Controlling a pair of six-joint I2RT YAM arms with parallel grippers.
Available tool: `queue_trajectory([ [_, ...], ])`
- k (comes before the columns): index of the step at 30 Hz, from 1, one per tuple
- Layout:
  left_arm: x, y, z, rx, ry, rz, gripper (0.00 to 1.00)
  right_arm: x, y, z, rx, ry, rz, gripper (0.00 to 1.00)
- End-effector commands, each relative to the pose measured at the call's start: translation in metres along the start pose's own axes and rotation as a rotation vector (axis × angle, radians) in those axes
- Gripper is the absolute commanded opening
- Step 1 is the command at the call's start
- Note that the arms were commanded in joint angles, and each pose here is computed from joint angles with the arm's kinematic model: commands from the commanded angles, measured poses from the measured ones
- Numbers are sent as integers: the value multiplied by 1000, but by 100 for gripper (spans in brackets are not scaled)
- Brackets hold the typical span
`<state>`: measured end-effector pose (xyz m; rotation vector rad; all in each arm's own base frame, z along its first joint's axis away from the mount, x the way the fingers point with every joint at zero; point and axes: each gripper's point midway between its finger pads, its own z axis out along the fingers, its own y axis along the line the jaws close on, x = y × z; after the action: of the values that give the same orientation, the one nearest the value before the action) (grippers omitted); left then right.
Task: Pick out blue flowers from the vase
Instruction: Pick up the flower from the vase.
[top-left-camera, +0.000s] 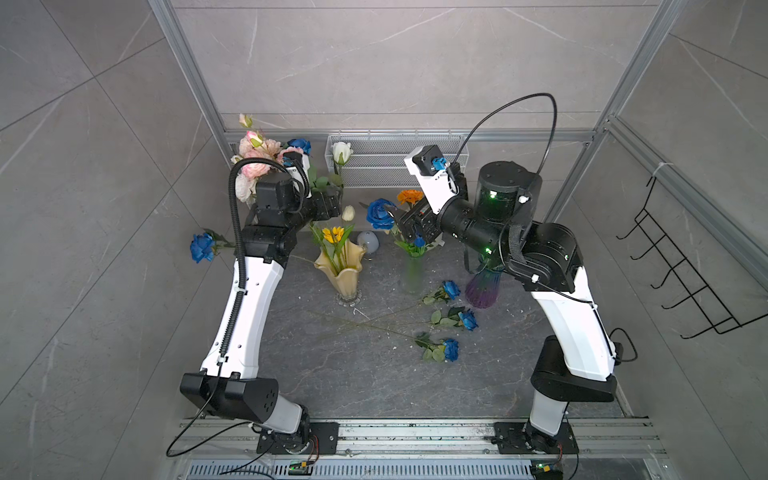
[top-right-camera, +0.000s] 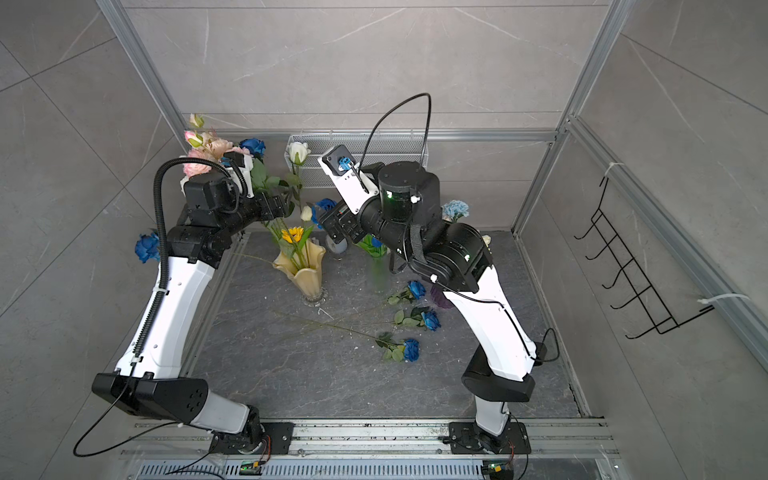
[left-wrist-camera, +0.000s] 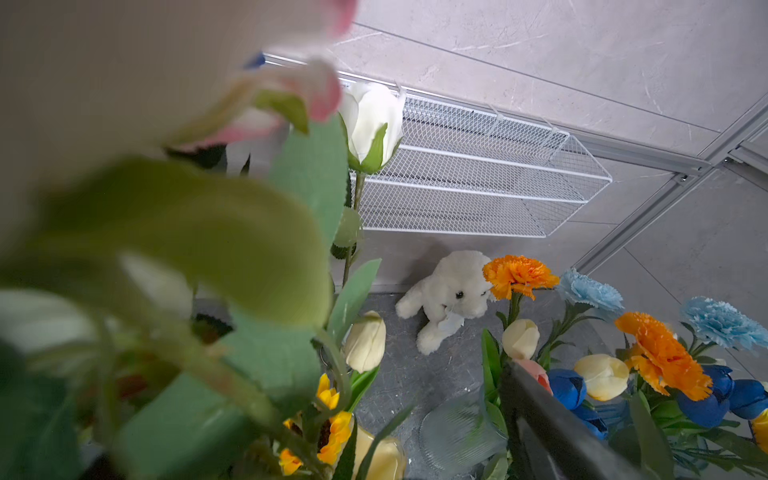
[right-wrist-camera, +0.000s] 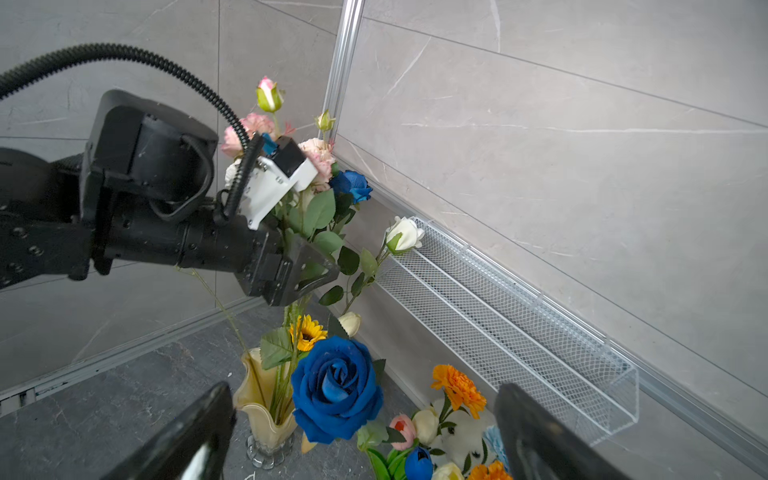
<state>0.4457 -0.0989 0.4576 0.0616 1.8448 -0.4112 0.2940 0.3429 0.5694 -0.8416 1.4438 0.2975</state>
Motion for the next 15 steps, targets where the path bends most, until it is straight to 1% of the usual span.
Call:
queue_trajectory([
  [1,-13,5,6,-35,2,33,89,7,15,7,-58,18,-17,100],
  [3,-10,10,17,-58,45,51,90,6,17,7,-66,13,-14,100],
  [5,-16,9,23,-56,54,72,90,6,19,8,-79,11,-16,100],
  [8,-25,6,27,-43,50,95,91,11,35,9,-157,17,-52,100],
  [11,-32,2,23,-34,53,121,93,30,61,21,-212,70,-146,100],
  [15,-30,-1,16,-12,81,141,96,58,97,45,-249,149,-246,100],
])
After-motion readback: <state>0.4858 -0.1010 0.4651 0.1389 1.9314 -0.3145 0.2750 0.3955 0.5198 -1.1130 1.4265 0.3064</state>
